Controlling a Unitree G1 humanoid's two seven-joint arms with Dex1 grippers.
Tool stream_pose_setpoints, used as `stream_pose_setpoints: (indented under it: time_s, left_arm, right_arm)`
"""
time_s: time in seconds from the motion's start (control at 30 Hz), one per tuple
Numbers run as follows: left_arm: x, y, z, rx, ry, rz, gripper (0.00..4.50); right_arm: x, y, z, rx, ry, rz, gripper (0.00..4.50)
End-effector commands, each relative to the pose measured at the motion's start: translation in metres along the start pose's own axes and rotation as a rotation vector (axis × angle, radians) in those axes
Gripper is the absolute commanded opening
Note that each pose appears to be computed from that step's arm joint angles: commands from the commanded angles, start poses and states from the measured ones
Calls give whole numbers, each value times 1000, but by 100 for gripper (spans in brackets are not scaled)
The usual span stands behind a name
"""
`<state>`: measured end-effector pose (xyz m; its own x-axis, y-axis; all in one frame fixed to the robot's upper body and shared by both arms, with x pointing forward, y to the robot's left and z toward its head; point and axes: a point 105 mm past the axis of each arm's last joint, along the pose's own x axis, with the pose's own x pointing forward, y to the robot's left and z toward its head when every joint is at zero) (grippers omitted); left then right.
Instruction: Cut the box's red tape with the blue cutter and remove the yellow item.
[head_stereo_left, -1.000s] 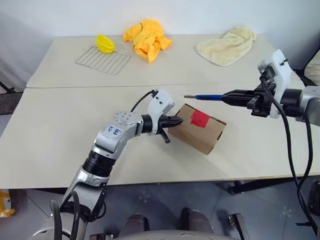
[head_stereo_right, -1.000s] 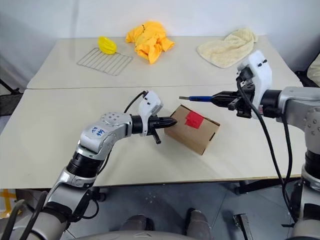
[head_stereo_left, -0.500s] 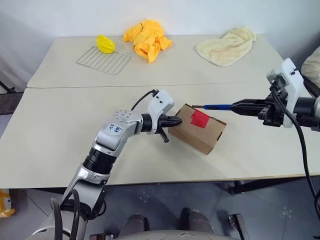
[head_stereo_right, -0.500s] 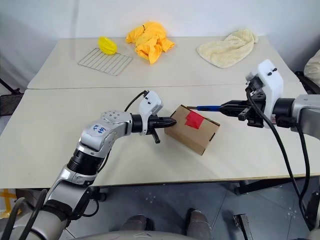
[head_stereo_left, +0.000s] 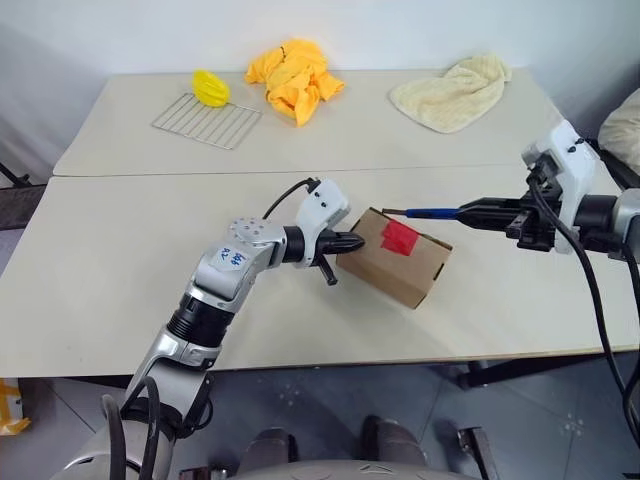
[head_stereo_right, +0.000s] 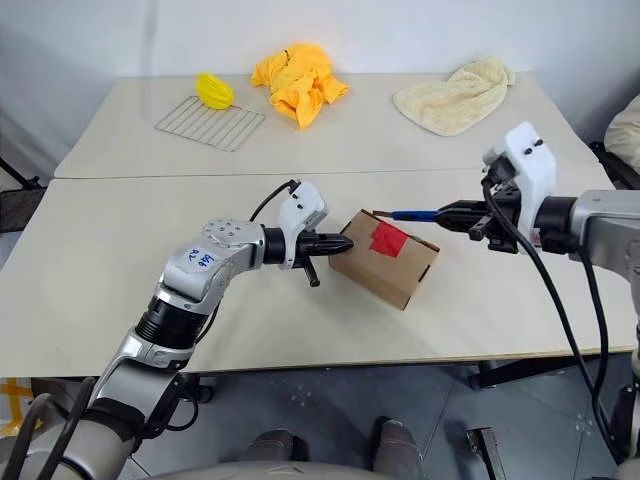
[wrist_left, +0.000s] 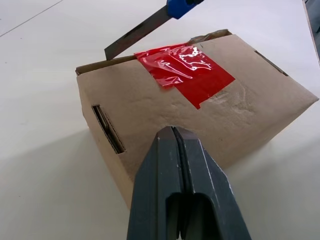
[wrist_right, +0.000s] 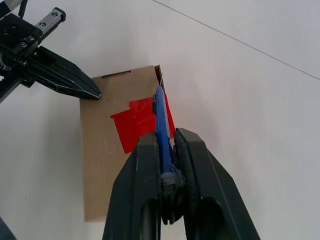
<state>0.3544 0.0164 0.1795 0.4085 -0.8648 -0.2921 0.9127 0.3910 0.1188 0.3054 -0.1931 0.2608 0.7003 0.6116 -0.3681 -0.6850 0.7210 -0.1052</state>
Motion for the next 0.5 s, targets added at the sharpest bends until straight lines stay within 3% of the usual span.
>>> stream_pose_setpoints:
  time_s: [0.03,0.5]
  left_arm:
    - [0,-4,7,38,-12,-9,0]
    - [2,-6,6,37,-9,-18,0]
  right_arm:
    - [-2,1,11,-52,-29,-3,15]
    - [-5,5,30,-90,-76,18,15]
